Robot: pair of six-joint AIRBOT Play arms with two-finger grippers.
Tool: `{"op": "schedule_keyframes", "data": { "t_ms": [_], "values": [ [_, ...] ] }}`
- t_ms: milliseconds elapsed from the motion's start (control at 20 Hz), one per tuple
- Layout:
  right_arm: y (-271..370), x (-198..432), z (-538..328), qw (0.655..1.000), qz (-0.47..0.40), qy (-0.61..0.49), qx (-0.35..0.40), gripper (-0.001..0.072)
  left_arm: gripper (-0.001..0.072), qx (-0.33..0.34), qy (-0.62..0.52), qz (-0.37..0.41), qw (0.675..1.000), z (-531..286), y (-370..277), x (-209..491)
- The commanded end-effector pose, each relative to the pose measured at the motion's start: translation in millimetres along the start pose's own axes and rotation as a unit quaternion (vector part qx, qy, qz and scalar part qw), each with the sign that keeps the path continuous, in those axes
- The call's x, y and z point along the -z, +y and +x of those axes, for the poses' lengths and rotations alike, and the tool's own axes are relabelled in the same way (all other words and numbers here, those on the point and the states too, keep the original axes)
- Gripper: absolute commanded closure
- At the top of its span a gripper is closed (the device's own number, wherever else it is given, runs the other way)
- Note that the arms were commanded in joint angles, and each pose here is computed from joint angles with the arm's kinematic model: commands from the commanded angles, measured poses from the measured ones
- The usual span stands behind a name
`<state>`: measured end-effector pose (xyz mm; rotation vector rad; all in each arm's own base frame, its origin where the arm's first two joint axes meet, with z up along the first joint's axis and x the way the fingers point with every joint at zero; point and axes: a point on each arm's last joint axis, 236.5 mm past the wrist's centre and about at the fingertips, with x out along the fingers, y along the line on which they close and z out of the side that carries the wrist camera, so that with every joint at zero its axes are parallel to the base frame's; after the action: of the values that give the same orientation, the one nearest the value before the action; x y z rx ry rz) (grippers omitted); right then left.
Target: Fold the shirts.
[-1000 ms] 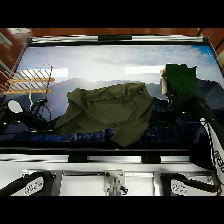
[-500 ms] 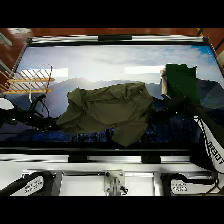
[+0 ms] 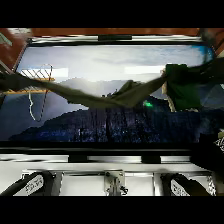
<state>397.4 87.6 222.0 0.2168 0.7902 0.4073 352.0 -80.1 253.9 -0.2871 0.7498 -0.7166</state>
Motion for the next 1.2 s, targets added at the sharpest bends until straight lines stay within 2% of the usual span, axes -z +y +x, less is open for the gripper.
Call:
{"op": "schedule_keyframes", "data": {
  "t_ms": [0, 100, 250, 450, 600, 800, 900, 1150],
  "values": [
    [52.4, -90.9, -154.7, 0.967, -0.077, -0.237, 0.052, 0.0652, 0.0673, -0.045, -0.169, 0.096, 0.98, -104.7, -68.8, -96.2],
    [64.8, -104.6, -221.1, 0.941, -0.077, -0.32, 0.083, 0.0652, 0.0673, -0.098, -0.23, 0.076, 0.965, -153.2, -80.2, -117.6],
    [79.5, -94.5, -253.5, 0.932, -0.067, -0.347, 0.079, 0.0652, 0.0673, -0.139, -0.276, 0.025, 0.951, -187.7, -84.7, -120.8],
    [97.7, -74.8, -239.3, 0.951, -0.057, -0.304, 0.032, 0.0651, 0.0673, -0.143, -0.268, 0.025, 0.952, -187.2, -101.8, -106.6],
    [84.7, -62.7, -221.0, 0.964, -0.044, -0.259, 0.046, 0.0651, 0.0673, -0.142, -0.219, 0.013, 0.965, -174.8, -96.6, -84.5],
    [55.4, -34.0, -170.7, 0.988, -0.008, -0.14, 0.065, 0.0652, 0.0674, -0.162, -0.189, -0.032, 0.968, -164.5, -63.2, -63.6],
    [55.7, -45.7, -164.0, 0.987, -0.025, -0.151, 0.058, 0.0652, 0.0674, -0.161, -0.226, -0.004, 0.961, -170.6, -75.2, -77.7],
    [93.1, -82.0, -223.9, 0.951, -0.094, -0.292, 0.039, 0.0652, 0.0674, -0.179, -0.286, 0.105, 0.935, -189.1, -149.7, -83.4]
  ]
}}
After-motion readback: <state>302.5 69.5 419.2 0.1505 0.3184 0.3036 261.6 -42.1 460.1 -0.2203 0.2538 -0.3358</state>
